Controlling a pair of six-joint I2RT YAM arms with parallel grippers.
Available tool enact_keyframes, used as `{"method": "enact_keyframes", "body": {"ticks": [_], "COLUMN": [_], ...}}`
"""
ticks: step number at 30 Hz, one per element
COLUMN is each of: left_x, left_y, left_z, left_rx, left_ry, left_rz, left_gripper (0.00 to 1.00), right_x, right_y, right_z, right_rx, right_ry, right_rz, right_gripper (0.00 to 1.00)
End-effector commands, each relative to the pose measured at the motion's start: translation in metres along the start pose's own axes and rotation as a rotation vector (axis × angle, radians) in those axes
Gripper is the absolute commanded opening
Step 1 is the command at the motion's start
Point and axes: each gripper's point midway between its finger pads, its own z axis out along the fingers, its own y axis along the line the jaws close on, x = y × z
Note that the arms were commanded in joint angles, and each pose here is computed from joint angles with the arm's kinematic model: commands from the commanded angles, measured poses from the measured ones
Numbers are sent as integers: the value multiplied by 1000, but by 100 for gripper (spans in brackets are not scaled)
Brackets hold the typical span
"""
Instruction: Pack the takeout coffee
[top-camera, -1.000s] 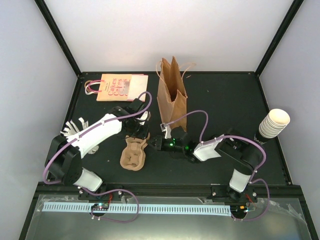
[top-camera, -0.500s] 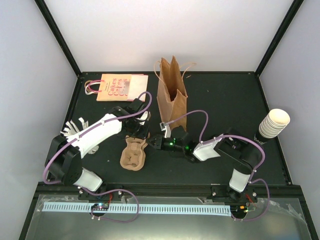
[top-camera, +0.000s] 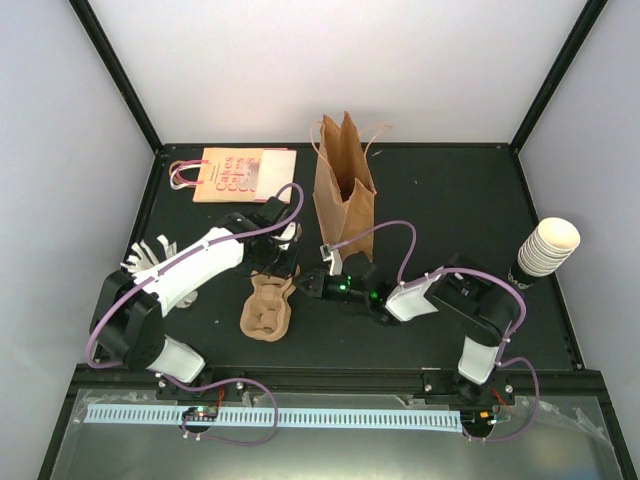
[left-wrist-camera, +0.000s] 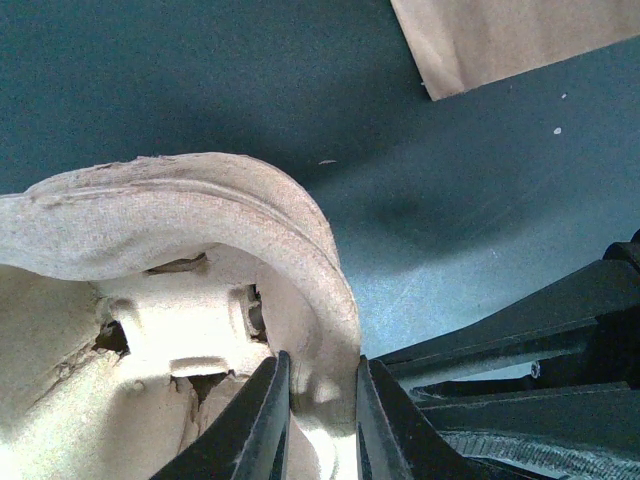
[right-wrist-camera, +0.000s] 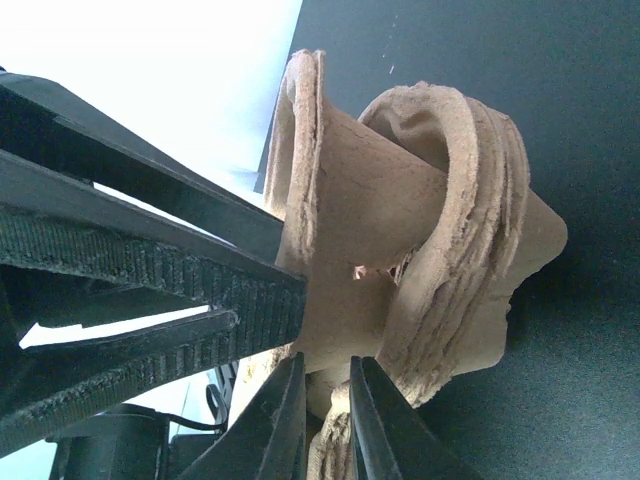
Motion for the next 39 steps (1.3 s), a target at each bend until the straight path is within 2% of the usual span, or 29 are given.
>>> {"method": "enact_keyframes", "body": {"ticks": [1, 12, 39], "left_x": [-10, -9, -10], "left_y": [-11, -10, -17], "left_z": [-11, -9, -10], "left_rx": [43, 41, 81], "left_ry": [-38, -36, -39], "left_rz": [9, 8, 5], "left_gripper": [14, 14, 16], "right_x": [-7, -8, -5], "right_y": [8, 15, 6], "right_z": [3, 1, 12], "right_rx": [-45, -87, -71], "right_ry": [-20, -25, -3], "right_rz": [-8, -15, 2], "right_gripper": [17, 17, 17]}}
